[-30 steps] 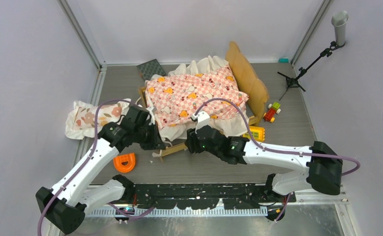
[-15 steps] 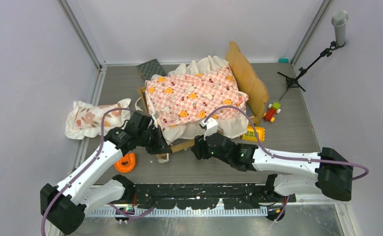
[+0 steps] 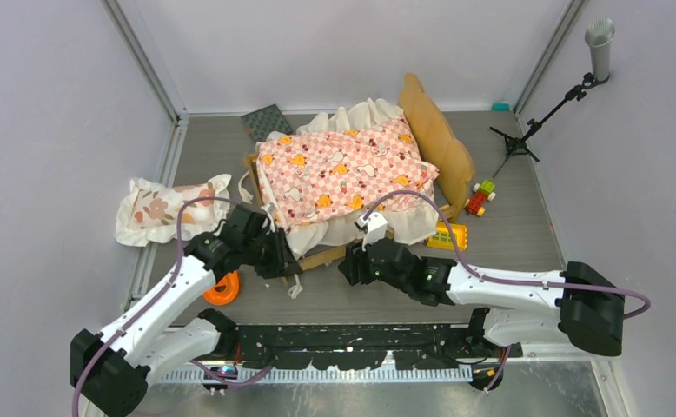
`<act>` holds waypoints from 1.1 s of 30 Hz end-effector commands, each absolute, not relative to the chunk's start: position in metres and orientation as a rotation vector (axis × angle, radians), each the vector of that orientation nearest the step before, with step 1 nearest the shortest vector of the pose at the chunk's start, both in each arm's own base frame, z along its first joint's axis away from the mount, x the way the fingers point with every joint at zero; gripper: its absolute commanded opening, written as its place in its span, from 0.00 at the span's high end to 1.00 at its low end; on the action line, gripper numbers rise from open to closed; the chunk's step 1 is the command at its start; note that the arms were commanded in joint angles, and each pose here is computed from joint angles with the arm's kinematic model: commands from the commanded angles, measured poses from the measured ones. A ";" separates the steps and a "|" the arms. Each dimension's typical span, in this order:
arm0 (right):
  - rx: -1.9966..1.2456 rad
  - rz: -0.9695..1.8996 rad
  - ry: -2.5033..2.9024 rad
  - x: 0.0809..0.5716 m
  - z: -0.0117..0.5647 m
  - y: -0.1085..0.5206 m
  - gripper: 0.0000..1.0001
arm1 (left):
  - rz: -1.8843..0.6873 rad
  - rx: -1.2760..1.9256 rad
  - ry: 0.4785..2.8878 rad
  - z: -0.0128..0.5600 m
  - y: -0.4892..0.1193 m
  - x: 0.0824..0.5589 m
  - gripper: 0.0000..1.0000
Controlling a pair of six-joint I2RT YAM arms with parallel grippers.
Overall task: Set up the pet bed
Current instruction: Cross the ropes on the bed frame.
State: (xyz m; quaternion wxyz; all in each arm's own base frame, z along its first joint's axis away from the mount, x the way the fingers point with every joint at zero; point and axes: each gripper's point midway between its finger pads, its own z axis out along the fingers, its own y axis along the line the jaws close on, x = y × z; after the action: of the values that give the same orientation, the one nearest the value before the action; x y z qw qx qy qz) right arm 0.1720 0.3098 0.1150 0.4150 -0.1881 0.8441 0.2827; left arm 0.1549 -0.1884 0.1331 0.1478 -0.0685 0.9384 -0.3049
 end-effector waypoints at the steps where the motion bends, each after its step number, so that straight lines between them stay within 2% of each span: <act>1: -0.426 0.773 2.060 0.173 0.133 0.314 0.46 | -0.719 -0.222 2.692 0.117 -0.161 0.146 0.61; 2: -0.423 0.770 2.057 0.174 0.133 0.313 0.46 | -0.722 -0.231 2.682 0.116 -0.160 0.145 0.56; 3: -0.423 0.769 2.056 0.174 0.133 0.314 0.45 | -0.722 -0.242 2.667 0.117 -0.158 0.144 0.33; 4: -0.423 0.768 2.056 0.175 0.134 0.314 0.45 | -0.717 -0.250 2.657 0.118 -0.156 0.144 0.24; 6: -0.427 0.768 2.057 0.175 0.134 0.315 0.45 | -0.698 -0.258 2.636 0.124 -0.152 0.145 0.17; 11: -0.442 0.770 2.072 0.173 0.129 0.318 0.45 | -0.609 -0.237 2.598 0.140 -0.141 0.152 0.15; 16: -0.445 0.769 2.085 0.170 0.122 0.316 0.45 | -0.511 -0.220 2.591 0.144 -0.132 0.161 0.26; 22: -0.445 0.784 2.086 0.166 0.118 0.314 0.45 | -0.387 -0.234 2.545 0.143 -0.120 0.178 0.27; 31: -0.457 0.790 2.101 0.161 0.112 0.320 0.45 | -0.299 -0.253 2.502 0.139 -0.118 0.205 0.33; 33: -0.462 0.791 2.103 0.160 0.110 0.322 0.45 | -0.293 -0.247 2.506 0.136 -0.120 0.209 0.37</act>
State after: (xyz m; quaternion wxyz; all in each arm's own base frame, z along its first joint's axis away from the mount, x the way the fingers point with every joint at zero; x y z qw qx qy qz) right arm 0.1589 0.3104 0.1006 0.4014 -0.1941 0.8455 0.2939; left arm 0.1838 -0.1164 0.1219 0.2550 -0.0935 0.9561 -0.1099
